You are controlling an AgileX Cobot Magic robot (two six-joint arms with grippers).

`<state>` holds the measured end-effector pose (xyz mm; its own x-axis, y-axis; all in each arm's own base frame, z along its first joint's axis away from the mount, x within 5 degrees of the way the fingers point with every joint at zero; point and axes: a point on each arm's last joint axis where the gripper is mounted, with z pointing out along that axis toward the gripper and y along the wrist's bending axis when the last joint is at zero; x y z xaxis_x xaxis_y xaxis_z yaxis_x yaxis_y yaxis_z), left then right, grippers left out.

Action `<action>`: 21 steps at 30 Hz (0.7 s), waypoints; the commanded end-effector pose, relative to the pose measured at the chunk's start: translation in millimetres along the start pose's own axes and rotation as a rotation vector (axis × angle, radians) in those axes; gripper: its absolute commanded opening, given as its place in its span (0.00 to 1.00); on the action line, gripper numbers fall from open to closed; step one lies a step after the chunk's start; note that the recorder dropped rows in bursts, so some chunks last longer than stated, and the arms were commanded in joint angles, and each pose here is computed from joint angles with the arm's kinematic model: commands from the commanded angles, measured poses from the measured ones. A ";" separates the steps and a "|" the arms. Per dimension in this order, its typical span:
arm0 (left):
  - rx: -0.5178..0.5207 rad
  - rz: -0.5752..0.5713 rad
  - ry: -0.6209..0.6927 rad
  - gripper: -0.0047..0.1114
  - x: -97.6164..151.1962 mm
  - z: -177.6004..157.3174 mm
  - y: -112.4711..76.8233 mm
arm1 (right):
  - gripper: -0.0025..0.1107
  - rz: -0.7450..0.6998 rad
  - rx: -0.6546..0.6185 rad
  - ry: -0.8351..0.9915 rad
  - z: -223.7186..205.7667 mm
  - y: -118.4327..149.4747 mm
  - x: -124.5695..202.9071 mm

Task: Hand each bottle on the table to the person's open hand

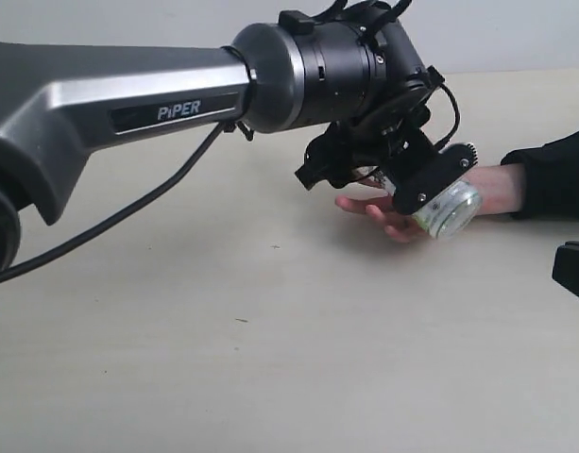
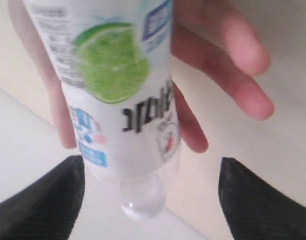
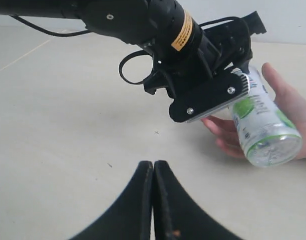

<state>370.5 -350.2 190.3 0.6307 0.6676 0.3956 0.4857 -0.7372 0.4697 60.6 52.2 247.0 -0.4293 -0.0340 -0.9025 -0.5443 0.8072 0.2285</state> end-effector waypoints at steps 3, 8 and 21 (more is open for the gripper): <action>-0.070 -0.229 0.032 0.66 14.6 -38.3 13.4 | 0.02 -0.001 0.009 -0.010 -0.1 -0.8 0.2; -0.051 -0.436 0.070 0.66 28.3 -62.2 13.0 | 0.02 -0.001 0.009 -0.010 -0.1 -0.8 0.2; -0.038 -1.184 0.388 0.04 78.6 -78.9 -8.4 | 0.02 -0.001 0.009 -0.010 -0.1 -0.8 0.2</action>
<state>364.3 -298.1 266.9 -0.2766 0.9606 0.0257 0.6721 0.1743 0.7197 60.6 52.2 247.0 -0.4293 -0.0340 -0.9025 -0.5443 0.8072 0.2285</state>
